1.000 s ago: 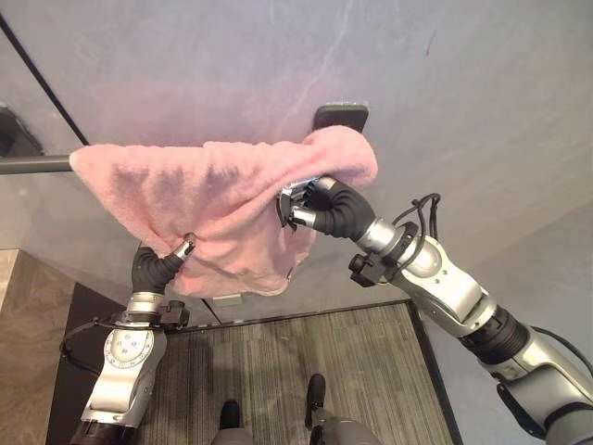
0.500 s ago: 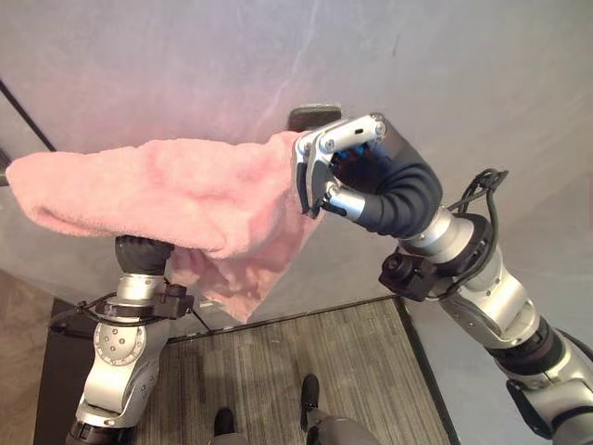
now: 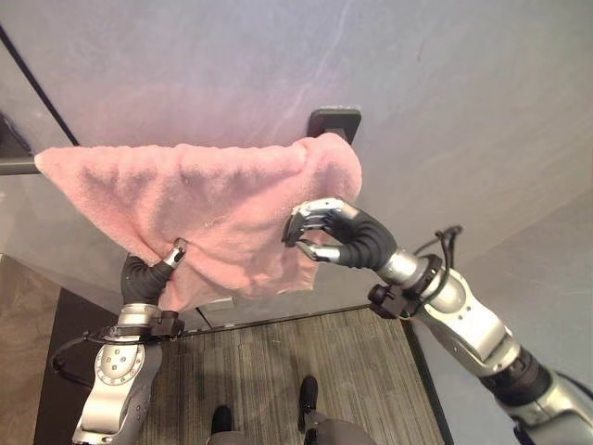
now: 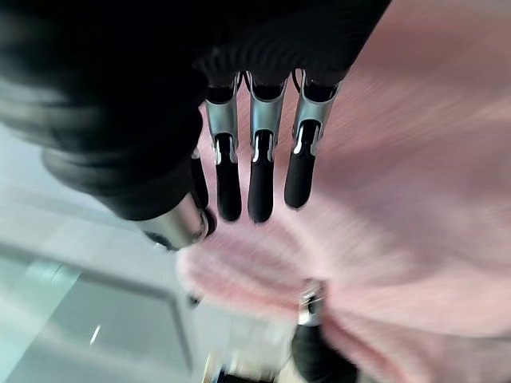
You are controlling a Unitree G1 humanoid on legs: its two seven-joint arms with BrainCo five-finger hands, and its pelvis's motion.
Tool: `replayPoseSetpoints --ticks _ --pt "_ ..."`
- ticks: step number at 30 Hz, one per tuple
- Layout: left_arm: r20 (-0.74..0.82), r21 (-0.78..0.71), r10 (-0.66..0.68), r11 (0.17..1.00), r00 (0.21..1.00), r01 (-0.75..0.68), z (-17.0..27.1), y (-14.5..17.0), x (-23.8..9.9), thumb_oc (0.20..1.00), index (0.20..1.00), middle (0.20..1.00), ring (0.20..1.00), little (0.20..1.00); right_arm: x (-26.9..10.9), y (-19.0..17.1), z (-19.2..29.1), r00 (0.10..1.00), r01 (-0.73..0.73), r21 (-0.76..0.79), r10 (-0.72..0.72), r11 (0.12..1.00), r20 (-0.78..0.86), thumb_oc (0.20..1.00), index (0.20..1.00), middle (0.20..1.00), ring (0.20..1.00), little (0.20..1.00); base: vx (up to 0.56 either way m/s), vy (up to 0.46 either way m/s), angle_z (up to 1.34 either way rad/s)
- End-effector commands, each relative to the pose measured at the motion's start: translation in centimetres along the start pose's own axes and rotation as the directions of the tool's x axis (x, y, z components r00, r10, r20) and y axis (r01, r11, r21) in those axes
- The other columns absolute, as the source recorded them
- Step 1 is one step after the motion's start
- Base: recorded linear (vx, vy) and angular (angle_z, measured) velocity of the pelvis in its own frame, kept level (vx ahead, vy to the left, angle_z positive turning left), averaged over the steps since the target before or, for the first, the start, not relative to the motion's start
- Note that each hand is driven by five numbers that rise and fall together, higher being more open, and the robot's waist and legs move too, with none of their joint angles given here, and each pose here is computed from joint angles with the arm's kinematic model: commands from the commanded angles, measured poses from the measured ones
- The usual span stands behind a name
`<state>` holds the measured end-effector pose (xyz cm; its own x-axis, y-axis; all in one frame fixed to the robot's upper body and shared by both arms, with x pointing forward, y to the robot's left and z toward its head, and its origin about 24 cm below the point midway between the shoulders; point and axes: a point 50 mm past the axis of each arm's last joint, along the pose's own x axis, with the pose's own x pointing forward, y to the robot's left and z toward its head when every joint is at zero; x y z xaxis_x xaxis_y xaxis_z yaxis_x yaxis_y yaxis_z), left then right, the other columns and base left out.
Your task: Put brush and paste in cup on sink, flatten towel.
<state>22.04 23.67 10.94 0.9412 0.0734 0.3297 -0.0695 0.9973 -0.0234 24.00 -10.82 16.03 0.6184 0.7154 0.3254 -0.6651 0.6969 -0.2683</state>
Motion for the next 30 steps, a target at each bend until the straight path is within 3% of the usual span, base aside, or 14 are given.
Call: replayPoseSetpoints --ticks 1,3,7,12,18,21,26,27,28,30 --pt "0.078 0.091 -0.021 0.996 0.997 0.014 1.4 0.4 0.6 0.200 0.200 0.200 0.200 0.200 -0.8 -1.0 1.3 0.997 0.057 -0.052 -0.053 0.997 0.059 1.000 1.000 1.000 1.000 1.000 0.00 0.034 0.01" --pt "0.071 0.101 -0.025 0.995 0.997 0.018 1.4 0.5 0.4 0.200 0.200 0.200 0.200 0.200 -1.8 -1.2 0.8 0.997 0.070 -0.052 -0.069 0.996 0.019 1.000 1.000 1.000 1.000 1.000 0.00 0.000 0.00" --pt "0.045 0.127 -0.026 0.992 0.999 0.020 1.1 1.2 0.1 0.200 0.200 0.200 0.200 0.200 -6.0 -3.0 -2.8 0.952 0.198 -0.093 -0.214 0.976 -0.221 1.000 1.000 1.000 1.000 1.000 0.01 0.028 -0.01" --pt "0.079 0.102 -0.025 0.995 0.997 0.017 1.6 1.1 0.3 0.200 0.200 0.200 0.200 0.200 -6.6 -4.9 -4.2 0.904 0.296 -0.163 -0.332 0.941 -0.270 1.000 1.000 1.000 1.000 1.000 0.00 0.000 0.00" --pt "0.084 0.026 -0.050 0.999 0.995 0.048 1.4 -0.2 1.0 0.200 0.200 0.200 0.200 0.200 -2.6 -5.4 -4.0 0.930 0.288 -0.143 -0.312 0.947 -0.194 1.000 1.000 1.000 1.000 1.000 0.00 0.000 0.00" --pt "0.085 -0.012 -0.100 0.995 0.991 0.102 1.3 -1.5 1.5 0.200 0.200 0.200 0.200 0.200 1.8 -4.5 -3.2 0.968 0.212 -0.069 -0.219 0.975 -0.126 1.000 1.000 1.000 1.000 1.000 0.00 0.004 -0.03" --pt "0.108 -0.018 -0.136 0.990 0.985 0.139 1.7 -2.1 2.0 0.200 0.200 0.200 0.200 0.200 5.3 -4.1 -1.9 0.989 0.128 -0.024 -0.129 0.991 -0.072 1.000 1.000 1.000 1.000 1.000 -0.01 0.006 -0.06" --pt "0.114 -0.020 -0.142 0.989 0.983 0.145 1.8 -2.3 2.1 0.200 0.200 0.200 0.200 0.200 5.9 -3.5 -1.3 0.996 0.081 0.007 -0.081 0.997 -0.046 0.489 0.489 0.489 0.489 0.489 0.00 0.000 0.00" --pt "0.120 -0.021 -0.146 0.989 0.982 0.149 2.0 -2.4 2.2 0.200 0.200 0.200 0.200 0.200 6.1 -3.2 -1.1 0.998 0.061 0.030 -0.060 0.998 -0.035 0.200 0.200 0.200 0.200 0.200 0.00 0.000 0.00" --pt "0.124 -0.022 -0.147 0.988 0.981 0.151 2.0 -2.4 2.3 0.200 0.200 0.200 0.200 0.200 6.2 -2.9 -0.4 1.000 0.018 0.051 -0.017 0.999 -0.012 0.200 0.200 0.200 0.200 0.200 0.00 0.000 0.00"
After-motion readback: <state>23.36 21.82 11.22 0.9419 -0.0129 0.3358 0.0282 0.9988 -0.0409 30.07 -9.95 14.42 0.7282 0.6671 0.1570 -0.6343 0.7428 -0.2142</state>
